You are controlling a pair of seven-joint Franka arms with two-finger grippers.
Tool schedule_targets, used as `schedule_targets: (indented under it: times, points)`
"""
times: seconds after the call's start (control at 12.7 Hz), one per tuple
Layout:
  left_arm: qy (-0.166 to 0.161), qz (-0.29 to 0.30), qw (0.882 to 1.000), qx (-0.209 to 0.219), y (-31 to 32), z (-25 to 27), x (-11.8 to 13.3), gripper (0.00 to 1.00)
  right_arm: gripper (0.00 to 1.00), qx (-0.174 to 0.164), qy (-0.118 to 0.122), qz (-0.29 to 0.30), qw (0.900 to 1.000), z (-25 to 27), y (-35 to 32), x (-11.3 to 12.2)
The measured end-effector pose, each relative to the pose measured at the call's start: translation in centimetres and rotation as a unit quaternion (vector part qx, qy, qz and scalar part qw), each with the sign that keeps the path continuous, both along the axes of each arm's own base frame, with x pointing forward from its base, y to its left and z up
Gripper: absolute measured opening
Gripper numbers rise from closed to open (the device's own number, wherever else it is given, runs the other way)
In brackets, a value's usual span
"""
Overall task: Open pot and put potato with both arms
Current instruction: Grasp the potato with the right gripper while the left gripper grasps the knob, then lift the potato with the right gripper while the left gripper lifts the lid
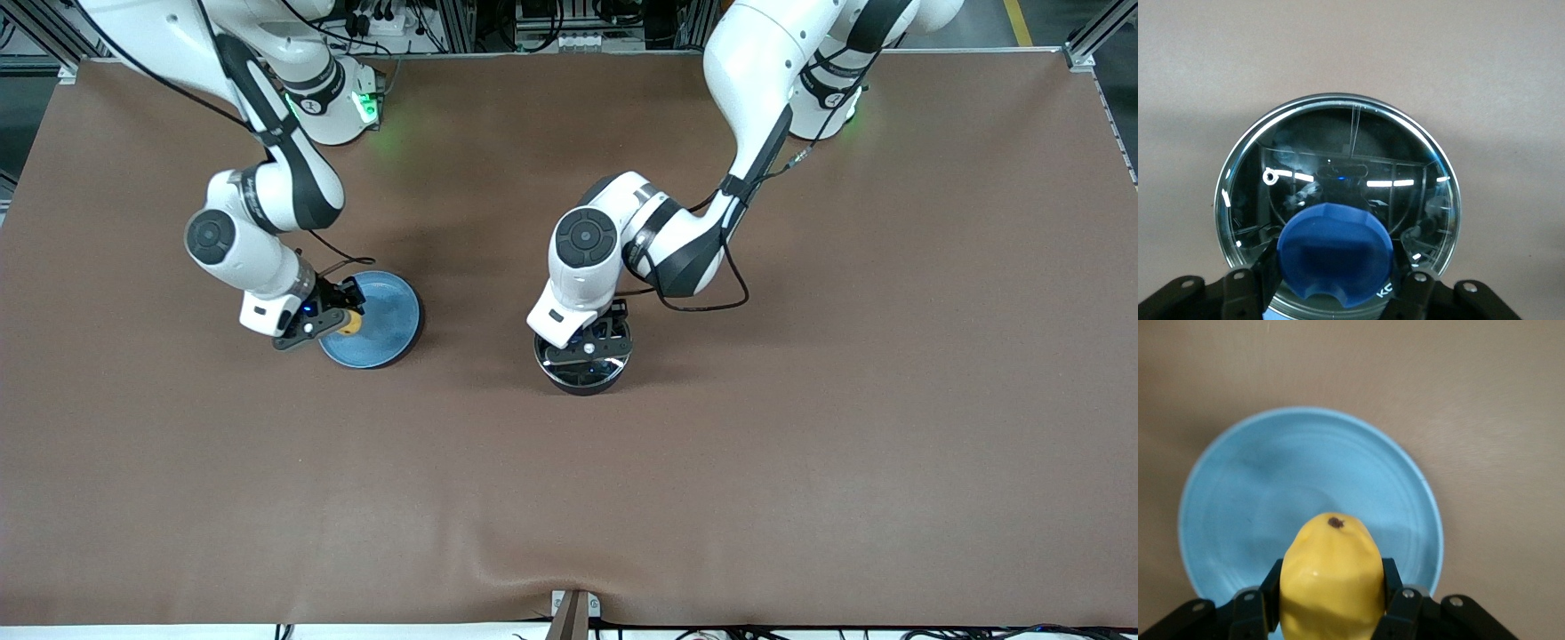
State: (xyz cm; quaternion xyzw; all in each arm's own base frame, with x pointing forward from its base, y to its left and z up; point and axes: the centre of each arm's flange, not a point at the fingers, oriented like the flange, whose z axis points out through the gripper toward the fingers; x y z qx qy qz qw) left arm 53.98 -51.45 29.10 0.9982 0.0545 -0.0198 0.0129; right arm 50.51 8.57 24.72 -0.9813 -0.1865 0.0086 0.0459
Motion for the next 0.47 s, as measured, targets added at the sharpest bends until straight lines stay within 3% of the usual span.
schedule_targets:
  times: [0.24, 0.47]
  points:
    - [0.001, 0.005, 1.000, 0.000, 0.1, 2.7, 0.0, 0.67, 0.60, -0.002, -0.016, -0.066, 0.998, 4.7, 0.1, 0.4]
    - [-0.007, 0.019, 1.000, -0.005, 1.0, 8.1, -0.1, 0.67, 0.60, -0.002, -0.015, -0.157, 0.988, 8.6, 1.2, 0.8]
